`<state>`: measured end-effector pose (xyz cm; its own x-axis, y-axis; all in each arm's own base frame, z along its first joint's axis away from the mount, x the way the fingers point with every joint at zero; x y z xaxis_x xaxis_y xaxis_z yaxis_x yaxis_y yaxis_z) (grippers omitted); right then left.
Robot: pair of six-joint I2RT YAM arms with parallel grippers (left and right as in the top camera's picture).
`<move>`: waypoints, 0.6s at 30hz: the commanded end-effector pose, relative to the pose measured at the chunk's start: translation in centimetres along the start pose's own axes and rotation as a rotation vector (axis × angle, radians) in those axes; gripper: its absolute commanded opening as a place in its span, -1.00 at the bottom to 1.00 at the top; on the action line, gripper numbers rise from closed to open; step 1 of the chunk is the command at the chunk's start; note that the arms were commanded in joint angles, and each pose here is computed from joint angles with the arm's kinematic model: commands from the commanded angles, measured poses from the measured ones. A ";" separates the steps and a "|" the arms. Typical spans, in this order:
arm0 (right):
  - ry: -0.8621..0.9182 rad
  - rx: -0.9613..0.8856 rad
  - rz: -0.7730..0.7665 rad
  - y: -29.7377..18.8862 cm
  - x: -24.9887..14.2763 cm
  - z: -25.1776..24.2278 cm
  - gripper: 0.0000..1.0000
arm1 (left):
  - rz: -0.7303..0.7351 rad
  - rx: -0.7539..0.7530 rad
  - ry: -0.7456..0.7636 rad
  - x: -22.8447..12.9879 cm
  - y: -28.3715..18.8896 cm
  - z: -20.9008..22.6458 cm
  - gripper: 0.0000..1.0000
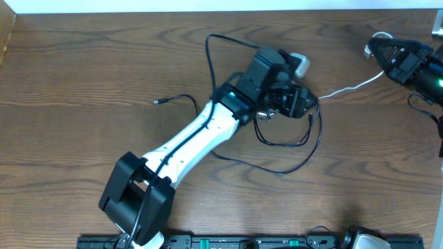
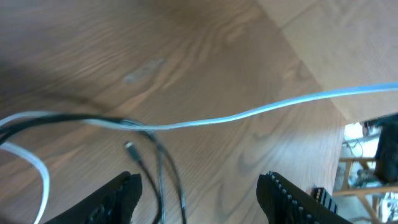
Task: Untangle cables
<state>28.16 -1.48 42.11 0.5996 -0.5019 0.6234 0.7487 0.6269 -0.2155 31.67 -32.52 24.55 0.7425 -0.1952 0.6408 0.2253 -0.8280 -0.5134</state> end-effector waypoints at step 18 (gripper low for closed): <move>0.021 0.070 0.064 -0.1 -0.7 0.8 -0.98 | -0.239 -0.024 0.186 1.0 6.5 0.3 0.40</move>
<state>27.83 -1.13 41.73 0.6471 -0.4949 0.5800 0.7094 0.6695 -0.2203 32.80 -38.27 22.30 0.5133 -0.1401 0.8467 0.2932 -0.8986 -0.3265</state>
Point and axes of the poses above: each gripper's point midway between its finger pads, its own y axis out along the fingers, its own z axis along the line the jaws close on, x = y × z, the point moved 9 cm from there along -y, back along the fingers, and after that the axes turned 3 degrees about -y, right-handed, at the moved point
